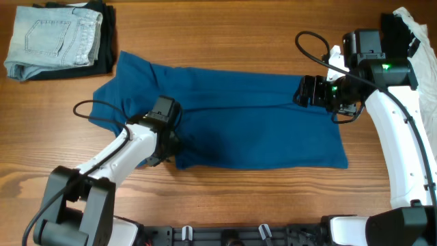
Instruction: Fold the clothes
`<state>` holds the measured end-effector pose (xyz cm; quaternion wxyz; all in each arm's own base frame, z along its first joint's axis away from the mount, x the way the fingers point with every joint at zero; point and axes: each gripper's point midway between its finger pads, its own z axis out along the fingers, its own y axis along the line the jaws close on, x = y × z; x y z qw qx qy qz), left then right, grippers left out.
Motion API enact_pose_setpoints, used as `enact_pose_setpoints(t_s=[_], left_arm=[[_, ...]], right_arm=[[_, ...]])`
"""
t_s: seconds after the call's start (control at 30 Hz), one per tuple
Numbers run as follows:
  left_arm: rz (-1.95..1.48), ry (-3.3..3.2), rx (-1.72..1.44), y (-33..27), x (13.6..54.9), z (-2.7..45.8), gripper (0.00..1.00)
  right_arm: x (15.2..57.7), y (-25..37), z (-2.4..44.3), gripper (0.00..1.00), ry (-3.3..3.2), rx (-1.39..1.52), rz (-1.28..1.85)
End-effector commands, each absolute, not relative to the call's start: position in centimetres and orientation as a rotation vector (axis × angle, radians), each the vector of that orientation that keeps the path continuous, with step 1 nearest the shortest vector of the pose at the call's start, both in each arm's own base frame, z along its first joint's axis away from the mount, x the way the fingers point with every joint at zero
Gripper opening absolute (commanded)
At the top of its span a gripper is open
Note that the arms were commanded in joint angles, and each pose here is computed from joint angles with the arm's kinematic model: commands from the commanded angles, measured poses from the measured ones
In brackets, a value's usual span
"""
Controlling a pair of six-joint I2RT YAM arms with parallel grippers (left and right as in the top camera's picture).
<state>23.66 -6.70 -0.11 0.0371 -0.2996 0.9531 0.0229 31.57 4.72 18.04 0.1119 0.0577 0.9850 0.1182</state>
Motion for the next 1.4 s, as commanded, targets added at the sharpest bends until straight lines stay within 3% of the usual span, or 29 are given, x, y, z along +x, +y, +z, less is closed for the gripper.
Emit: enact_pose_setpoints(t_s=[0.0, 0.43, 0.57, 0.83, 1.03, 1.17, 1.37], left_arm=[[0.148, 3.007, -0.937, -6.1, 21.6, -0.7, 0.41], [0.200, 2.799, -0.891, -4.7, 25.8, -0.3, 0.38], [0.212, 2.786, -0.887, -4.6, 26.0, 0.0, 0.30], [0.142, 3.002, -0.766, -6.1, 23.2, 2.9, 0.33], [0.295, 3.024, -0.764, -4.5, 21.6, 3.0, 0.32], [0.457, 2.941, -0.742, -2.2, 21.8, 2.6, 0.32], [0.396, 2.854, -0.735, -2.4, 23.6, 1.1, 0.31]], right_arm=[[31.6, 4.9, 18.3, 0.92, 2.875, 0.136, 0.352], [32.3, 4.9, 18.5, 0.92, 2.845, 0.129, 0.352], [32.6, 4.9, 18.6, 0.92, 2.832, 0.126, 0.353], [32.6, 4.9, 18.6, 0.92, 2.834, 0.127, 0.353], [32.5, 4.9, 18.6, 0.92, 2.837, 0.123, 0.352], [32.5, 4.9, 18.6, 0.92, 2.836, 0.113, 0.350], [32.5, 4.9, 18.6, 0.93, 2.835, 0.085, 0.346]])
